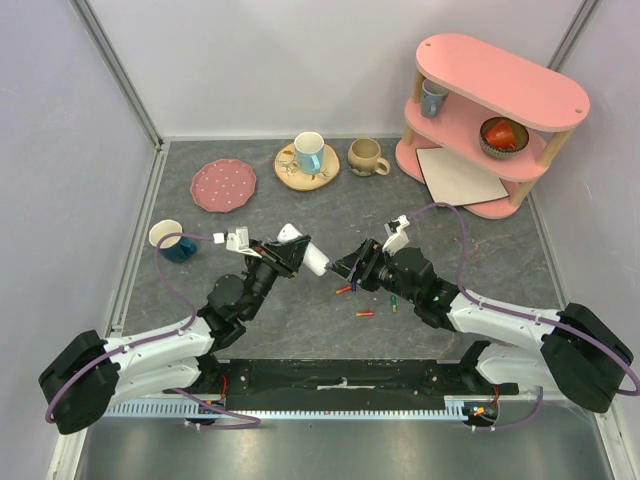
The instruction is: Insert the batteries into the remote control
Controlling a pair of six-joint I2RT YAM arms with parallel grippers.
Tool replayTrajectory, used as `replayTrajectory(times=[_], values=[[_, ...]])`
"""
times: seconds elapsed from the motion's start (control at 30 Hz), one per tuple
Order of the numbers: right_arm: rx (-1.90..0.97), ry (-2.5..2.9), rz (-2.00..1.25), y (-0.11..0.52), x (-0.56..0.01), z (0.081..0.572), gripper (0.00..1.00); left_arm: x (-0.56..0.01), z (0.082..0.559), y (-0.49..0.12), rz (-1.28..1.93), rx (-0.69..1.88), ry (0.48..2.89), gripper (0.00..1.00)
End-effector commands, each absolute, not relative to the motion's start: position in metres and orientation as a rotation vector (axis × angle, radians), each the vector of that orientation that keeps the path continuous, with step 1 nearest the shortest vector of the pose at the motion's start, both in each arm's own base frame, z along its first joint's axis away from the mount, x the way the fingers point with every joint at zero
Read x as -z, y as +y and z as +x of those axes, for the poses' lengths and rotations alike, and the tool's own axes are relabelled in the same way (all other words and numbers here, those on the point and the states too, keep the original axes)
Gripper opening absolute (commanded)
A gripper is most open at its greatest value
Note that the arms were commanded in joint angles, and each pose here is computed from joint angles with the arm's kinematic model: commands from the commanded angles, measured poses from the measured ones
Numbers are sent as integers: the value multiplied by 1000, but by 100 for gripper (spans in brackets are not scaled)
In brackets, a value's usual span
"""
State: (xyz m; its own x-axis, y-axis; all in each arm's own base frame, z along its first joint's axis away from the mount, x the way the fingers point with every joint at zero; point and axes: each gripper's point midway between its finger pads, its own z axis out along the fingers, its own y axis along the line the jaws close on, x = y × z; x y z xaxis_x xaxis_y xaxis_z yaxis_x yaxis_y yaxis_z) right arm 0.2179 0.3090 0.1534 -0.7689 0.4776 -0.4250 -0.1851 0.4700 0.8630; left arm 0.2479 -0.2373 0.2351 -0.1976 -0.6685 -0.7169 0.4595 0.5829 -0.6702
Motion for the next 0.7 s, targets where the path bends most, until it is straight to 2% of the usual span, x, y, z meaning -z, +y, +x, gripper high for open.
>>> replayTrajectory(times=[0.0,0.67], values=[[-1528,1838,184,328,-236,221,77,-239,236,-256,-108,1080,1467,2],[-1526,1842,184,325,-236,219,77,-229,243,-250,-134,1013,1499,2]])
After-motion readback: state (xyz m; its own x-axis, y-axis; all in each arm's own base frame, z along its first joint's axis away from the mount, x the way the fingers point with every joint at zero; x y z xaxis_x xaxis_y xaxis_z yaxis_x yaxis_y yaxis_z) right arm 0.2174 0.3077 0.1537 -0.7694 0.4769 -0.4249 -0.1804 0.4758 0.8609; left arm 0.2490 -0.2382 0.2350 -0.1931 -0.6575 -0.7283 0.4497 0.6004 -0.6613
